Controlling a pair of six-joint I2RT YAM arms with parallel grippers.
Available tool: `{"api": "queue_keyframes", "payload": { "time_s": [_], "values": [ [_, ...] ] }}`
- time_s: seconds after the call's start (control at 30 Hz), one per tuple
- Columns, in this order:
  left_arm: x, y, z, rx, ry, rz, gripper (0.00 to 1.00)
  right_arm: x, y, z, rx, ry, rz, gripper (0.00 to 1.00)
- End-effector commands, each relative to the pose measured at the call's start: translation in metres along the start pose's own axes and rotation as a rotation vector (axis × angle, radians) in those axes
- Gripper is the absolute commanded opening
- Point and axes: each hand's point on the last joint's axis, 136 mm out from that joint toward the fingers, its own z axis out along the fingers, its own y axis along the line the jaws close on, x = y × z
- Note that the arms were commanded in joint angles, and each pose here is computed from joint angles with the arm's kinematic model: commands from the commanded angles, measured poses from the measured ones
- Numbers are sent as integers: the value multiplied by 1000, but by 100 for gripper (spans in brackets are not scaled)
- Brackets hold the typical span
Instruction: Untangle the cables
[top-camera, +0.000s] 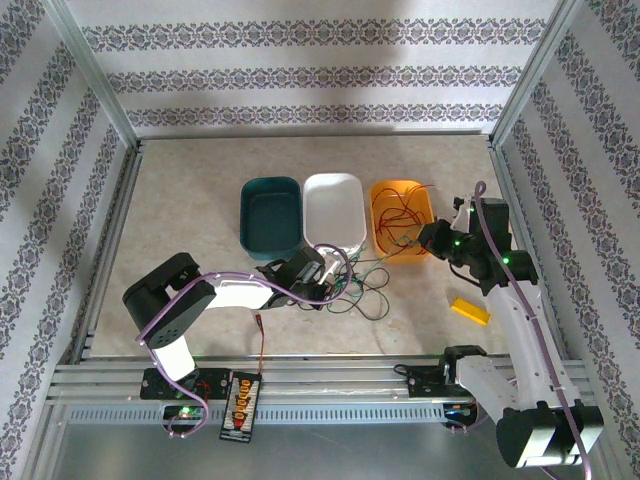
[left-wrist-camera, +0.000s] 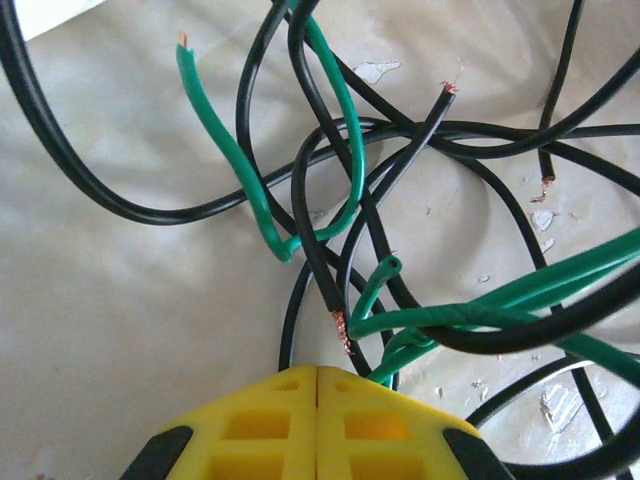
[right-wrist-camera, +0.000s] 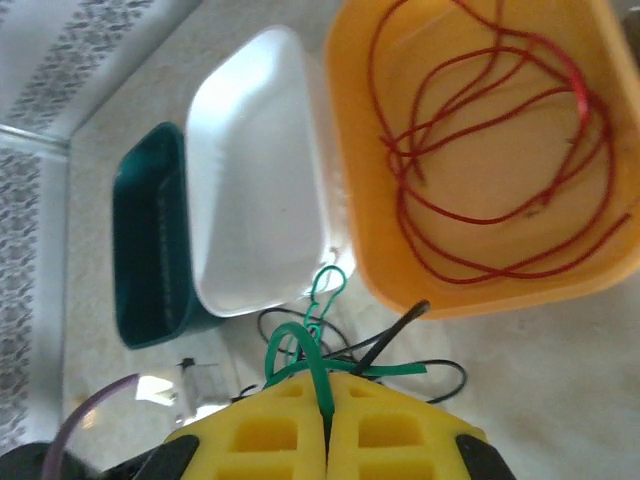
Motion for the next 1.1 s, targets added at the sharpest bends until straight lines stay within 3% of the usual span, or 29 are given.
{"api": "queue_keyframes", "payload": {
  "time_s": [0.0,0.43,0.73,1.07],
  "values": [
    [54,24,0,-101,161,-23,0,-28,-22,-19,156,-158,-2,0],
    [46,26,-10,-126,145,-4,0,-31,-89,-57,502,-352,28,0],
    [46,34,-18,-174,136,-3,0,-42,-110,-89,672,-469,8,0],
    [47,56,-36,-281,117,-12,0,-50,-113,-97,679,-507,27,0]
  ]
}}
